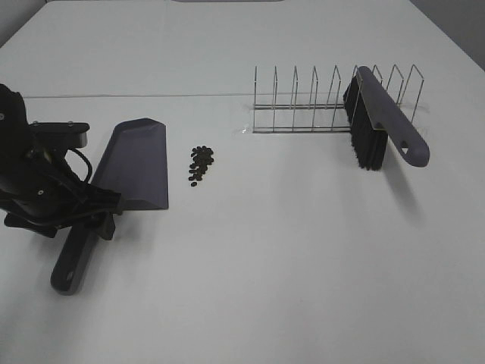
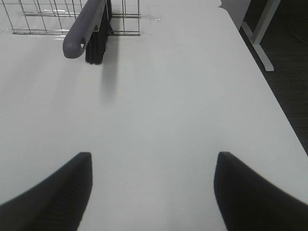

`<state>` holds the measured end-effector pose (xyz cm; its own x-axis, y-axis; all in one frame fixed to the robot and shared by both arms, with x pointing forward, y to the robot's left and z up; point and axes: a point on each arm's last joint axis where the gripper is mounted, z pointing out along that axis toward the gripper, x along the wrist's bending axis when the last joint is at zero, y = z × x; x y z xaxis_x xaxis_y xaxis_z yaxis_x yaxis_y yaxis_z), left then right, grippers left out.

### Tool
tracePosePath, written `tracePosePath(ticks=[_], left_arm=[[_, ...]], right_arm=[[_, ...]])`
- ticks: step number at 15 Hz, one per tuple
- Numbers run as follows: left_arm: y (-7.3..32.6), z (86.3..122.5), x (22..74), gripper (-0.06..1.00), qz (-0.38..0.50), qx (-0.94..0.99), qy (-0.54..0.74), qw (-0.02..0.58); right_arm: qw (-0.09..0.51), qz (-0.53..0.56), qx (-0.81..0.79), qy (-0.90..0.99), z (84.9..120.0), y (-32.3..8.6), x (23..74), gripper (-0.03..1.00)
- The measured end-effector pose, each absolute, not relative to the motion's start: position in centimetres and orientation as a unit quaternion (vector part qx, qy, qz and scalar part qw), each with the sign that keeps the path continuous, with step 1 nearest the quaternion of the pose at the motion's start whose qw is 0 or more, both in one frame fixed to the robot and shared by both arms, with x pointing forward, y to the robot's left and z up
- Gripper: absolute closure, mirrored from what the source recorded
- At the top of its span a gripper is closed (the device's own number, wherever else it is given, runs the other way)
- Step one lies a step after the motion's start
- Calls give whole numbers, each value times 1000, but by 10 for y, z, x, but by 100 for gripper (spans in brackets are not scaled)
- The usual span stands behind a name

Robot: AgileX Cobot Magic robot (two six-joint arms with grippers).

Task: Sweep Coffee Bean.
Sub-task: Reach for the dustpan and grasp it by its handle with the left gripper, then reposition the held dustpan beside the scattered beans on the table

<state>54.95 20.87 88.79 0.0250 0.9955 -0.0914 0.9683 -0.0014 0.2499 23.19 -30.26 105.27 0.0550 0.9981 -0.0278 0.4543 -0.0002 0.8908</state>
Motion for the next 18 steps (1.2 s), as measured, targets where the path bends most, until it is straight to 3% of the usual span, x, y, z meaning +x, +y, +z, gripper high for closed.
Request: tracePosePath(ticks=[6,10,15,18], left_arm=[[206,868,562,22,73,708,688,140],[206,869,562,59,60,710,691,119],[206,870,561,59,53,690,713,117],[208,903,553,59,54,680,720,126]], right_arm=[[388,351,614,591,1053,-303,232,29],[388,351,614,591,1053,-303,232,29],[388,351,614,591,1053,-303,232,29],[388,351,614,591,1053,-303,232,29]])
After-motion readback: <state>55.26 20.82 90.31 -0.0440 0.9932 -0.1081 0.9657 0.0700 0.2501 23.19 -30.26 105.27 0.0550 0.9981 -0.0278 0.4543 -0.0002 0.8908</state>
